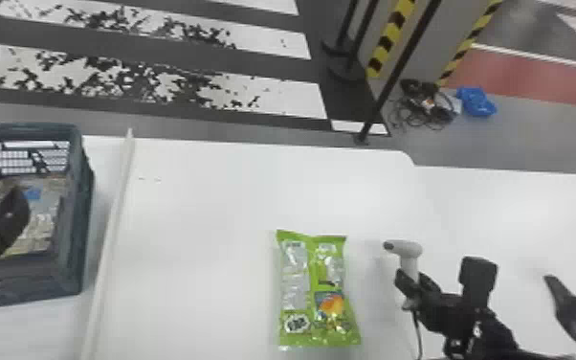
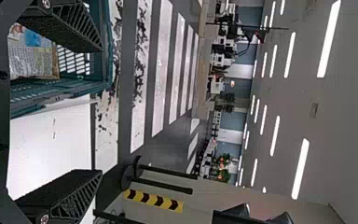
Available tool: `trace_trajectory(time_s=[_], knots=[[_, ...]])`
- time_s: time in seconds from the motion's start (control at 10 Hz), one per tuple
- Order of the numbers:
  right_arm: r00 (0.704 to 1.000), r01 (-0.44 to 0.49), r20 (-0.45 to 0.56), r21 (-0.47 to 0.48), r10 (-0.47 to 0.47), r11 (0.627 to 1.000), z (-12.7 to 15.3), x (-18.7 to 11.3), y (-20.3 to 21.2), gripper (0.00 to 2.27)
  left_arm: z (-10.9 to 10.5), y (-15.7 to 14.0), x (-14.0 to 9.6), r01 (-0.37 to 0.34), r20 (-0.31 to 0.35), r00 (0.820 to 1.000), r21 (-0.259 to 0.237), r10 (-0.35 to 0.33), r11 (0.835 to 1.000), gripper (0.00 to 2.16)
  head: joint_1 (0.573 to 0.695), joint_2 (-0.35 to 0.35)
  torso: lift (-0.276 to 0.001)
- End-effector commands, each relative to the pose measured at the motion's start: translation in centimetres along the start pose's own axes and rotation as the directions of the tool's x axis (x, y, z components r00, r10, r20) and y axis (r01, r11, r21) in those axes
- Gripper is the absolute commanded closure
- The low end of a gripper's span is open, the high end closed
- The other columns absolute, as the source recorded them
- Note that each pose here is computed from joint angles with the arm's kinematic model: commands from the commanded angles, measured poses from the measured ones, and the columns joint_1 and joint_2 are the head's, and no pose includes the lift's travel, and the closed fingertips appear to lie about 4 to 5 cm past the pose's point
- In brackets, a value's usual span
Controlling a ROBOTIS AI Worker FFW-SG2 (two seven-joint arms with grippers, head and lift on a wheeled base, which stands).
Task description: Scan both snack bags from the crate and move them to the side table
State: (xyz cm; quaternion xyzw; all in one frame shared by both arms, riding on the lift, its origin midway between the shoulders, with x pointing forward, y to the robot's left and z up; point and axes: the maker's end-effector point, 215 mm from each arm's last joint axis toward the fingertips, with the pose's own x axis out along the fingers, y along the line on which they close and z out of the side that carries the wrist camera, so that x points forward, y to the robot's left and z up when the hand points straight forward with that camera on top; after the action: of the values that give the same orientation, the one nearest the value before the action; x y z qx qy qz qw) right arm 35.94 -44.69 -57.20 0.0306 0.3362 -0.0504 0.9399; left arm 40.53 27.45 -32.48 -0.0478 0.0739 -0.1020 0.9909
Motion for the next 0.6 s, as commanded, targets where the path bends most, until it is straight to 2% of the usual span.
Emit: trace_trajectory(time_s=[0.0,0.3,0.4,0.5], knots=[[1.0,-0.003,-0.03,-0.022,0.003,1.0,-1.0,0.6,0.0,2.24,-0.1,0.0,0.0,0.0,-0.002,1.0,-0.001,0.0,1.0,0.07,0.695,-0.253,-0.029],[0.998,0.014,-0.064,-0.04,-0.016,0.999,-2.0,1.8,-1.1,2.22,-0.2,-0.1,0.1,0.002,-0.003,1.0,-0.001,-0.002,1.0,0.07,0.695,-0.261,-0.029],[0.998,0.011,-0.068,-0.044,-0.014,0.999,-2.2,1.9,-1.0,2.05,-0.2,-0.1,0.1,0.002,-0.003,1.0,0.001,-0.002,1.0,0.07,0.695,-0.266,-0.029],[0.998,0.007,-0.067,-0.044,-0.01,0.999,-2.1,1.9,-0.8,1.55,-0.2,-0.1,0.1,0.002,-0.003,1.0,0.001,-0.002,1.0,0.07,0.695,-0.267,-0.029]])
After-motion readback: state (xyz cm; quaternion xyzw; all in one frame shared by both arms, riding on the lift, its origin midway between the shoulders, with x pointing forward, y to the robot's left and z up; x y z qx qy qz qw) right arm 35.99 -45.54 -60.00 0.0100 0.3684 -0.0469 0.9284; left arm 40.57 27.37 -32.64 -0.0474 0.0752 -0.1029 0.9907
